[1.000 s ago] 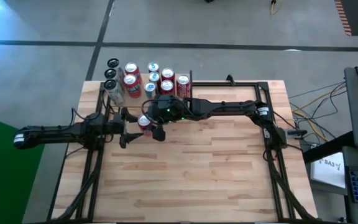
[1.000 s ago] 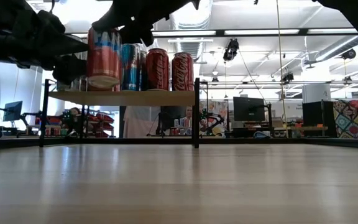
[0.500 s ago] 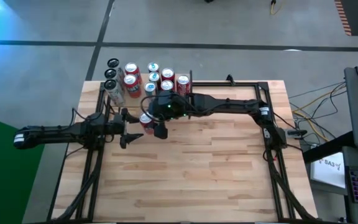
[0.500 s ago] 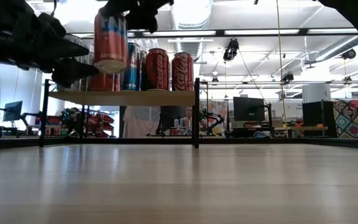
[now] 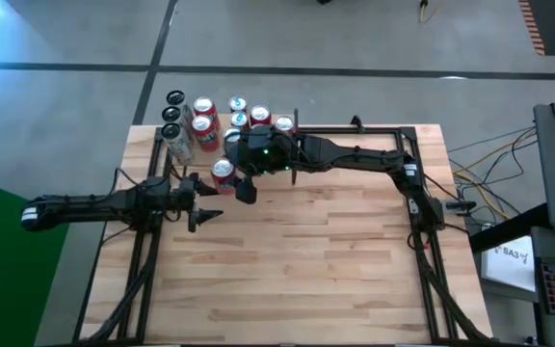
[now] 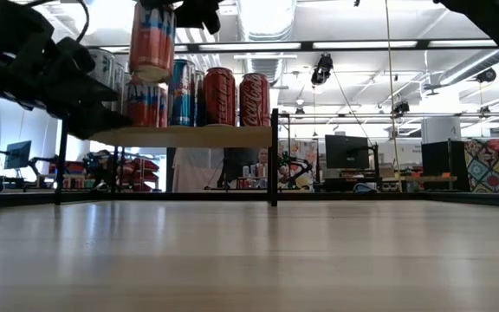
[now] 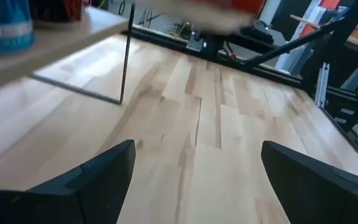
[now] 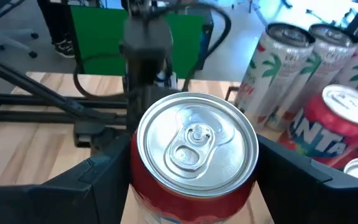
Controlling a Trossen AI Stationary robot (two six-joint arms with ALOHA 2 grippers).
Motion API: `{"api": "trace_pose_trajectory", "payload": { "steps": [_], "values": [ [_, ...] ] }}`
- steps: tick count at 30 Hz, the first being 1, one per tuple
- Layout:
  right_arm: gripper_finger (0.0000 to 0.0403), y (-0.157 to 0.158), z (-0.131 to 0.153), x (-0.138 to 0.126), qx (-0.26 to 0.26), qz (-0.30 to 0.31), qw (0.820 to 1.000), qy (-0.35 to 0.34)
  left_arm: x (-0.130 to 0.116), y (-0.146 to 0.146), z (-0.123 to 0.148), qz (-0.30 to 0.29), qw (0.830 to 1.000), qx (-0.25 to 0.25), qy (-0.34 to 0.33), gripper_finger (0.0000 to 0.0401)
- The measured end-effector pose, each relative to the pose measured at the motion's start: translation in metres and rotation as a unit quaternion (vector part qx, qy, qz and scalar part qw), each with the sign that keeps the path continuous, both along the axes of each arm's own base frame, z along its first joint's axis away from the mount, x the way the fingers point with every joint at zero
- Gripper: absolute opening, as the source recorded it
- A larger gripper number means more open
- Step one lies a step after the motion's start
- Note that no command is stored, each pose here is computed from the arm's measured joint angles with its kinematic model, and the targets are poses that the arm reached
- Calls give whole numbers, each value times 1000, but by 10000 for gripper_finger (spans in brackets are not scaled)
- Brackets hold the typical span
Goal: Place canned beverage on shelf
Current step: Put the red soda can on the shelf aligned with the other red soda cans
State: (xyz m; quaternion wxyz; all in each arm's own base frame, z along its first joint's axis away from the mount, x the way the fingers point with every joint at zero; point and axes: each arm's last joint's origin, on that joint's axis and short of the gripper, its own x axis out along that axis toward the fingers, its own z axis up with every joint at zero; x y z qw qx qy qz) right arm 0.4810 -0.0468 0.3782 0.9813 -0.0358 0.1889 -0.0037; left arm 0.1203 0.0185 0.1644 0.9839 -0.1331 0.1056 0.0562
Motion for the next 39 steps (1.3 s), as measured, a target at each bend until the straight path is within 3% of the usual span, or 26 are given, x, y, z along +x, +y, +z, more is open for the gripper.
{"api": "trace_pose_trajectory", "payload": {
  "steps": [5, 11, 18, 26, 39],
  "values": [
    [277, -2, 9, 0, -15, 5, 1000, -26, -1, -1, -10, 1, 1000, -23, 8, 334],
    [276, -9, 19, -1, -36, 4, 998, -54, 1, -6, -4, -39, 998, -39, -40, 334],
    [276, -16, 24, 3, -59, 3, 994, -95, 1, -14, -11, -77, 994, -72, -19, 334],
    [275, -20, 12, 14, -69, 4, 992, -103, -1, -24, -21, -104, 988, -109, 36, 334],
    [275, -27, -10, 28, -67, -2, 993, -94, -1, -27, -23, -113, 986, -115, 47, 334]
  ]
}}
